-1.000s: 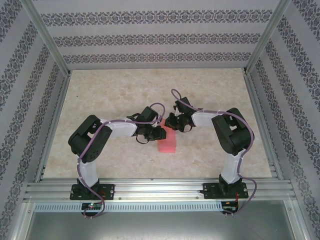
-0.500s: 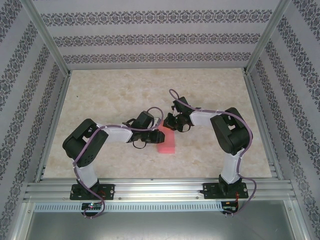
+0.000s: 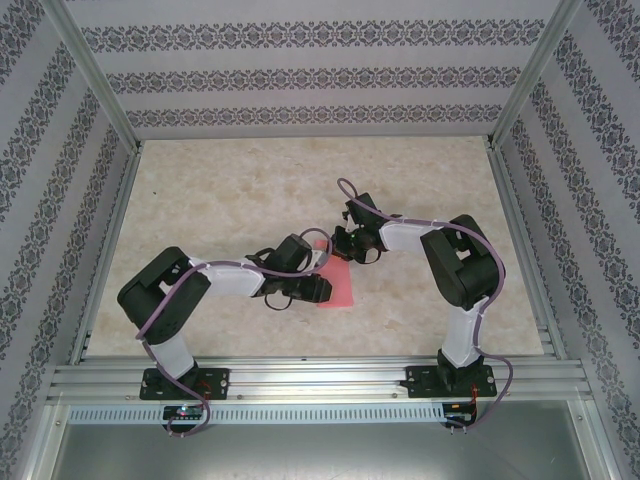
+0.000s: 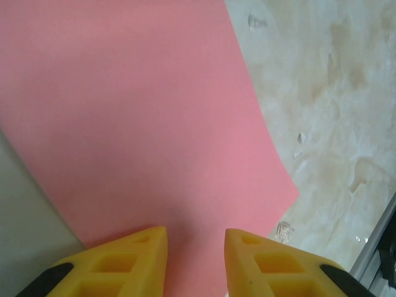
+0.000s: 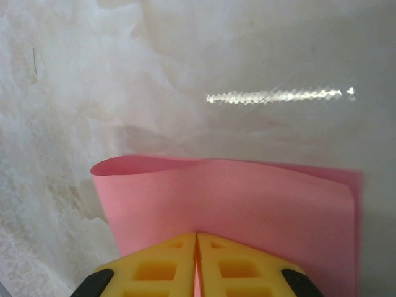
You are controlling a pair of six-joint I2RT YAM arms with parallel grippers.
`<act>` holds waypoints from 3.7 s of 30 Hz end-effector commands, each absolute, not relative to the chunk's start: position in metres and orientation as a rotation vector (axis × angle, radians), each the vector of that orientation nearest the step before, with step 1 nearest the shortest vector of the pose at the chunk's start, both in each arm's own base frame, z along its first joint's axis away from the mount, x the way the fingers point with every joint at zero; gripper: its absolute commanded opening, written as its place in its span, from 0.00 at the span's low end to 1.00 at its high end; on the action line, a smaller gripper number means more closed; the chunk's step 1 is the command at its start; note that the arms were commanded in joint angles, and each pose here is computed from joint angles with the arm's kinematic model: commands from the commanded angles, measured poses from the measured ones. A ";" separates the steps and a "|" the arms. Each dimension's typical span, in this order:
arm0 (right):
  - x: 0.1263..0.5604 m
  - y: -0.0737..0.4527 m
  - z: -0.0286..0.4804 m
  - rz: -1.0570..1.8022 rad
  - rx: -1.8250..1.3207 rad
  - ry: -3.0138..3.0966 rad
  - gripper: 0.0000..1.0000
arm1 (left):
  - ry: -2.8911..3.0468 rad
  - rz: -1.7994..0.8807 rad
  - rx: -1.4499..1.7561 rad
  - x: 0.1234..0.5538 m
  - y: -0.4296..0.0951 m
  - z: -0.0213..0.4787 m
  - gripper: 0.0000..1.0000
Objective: Fold a paper plane with a square sheet of paper (fold left side to right side)
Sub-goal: First fold the square sheet of paper in half at the center of the table, then hold the square sheet of paper at the center of the table, then first fold the square sheet of paper in half at the center of the table.
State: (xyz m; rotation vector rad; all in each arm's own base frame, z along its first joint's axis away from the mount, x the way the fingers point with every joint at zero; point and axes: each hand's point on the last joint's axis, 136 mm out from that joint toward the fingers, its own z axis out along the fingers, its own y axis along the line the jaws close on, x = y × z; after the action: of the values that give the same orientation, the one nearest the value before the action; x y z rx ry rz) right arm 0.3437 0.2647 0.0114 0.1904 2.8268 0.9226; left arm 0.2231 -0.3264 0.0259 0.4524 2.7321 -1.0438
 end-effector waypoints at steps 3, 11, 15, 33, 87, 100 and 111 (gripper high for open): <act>0.335 0.241 -0.022 0.719 0.246 2.919 0.11 | 2.816 -1.037 0.557 0.185 -0.320 0.019 0.32; 0.336 0.241 -0.023 0.726 0.246 2.918 0.11 | 2.850 -1.022 0.530 0.163 -0.313 0.011 0.33; 0.336 0.243 -0.023 0.739 0.239 2.920 0.11 | 2.811 -1.066 0.507 0.166 -0.317 0.027 0.36; 0.336 0.245 -0.018 0.746 0.227 2.915 0.11 | 2.635 -1.205 0.381 0.259 -0.336 0.082 0.39; 0.210 0.237 0.014 0.823 0.153 2.957 0.08 | 2.822 -1.107 0.270 0.248 -0.324 0.011 0.39; 0.193 0.202 -0.019 0.543 0.129 3.083 0.08 | 2.713 -1.291 0.175 0.270 -0.349 0.056 0.46; 0.195 0.200 -0.018 0.527 0.124 3.077 0.08 | 2.751 -1.190 0.190 0.284 -0.347 0.042 0.43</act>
State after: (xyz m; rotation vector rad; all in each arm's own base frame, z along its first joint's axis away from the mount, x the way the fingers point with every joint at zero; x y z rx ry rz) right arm 0.2079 0.2305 0.0096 0.1033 2.9873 0.7703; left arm 0.2761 -0.3537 0.0509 0.2001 2.7255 -1.2548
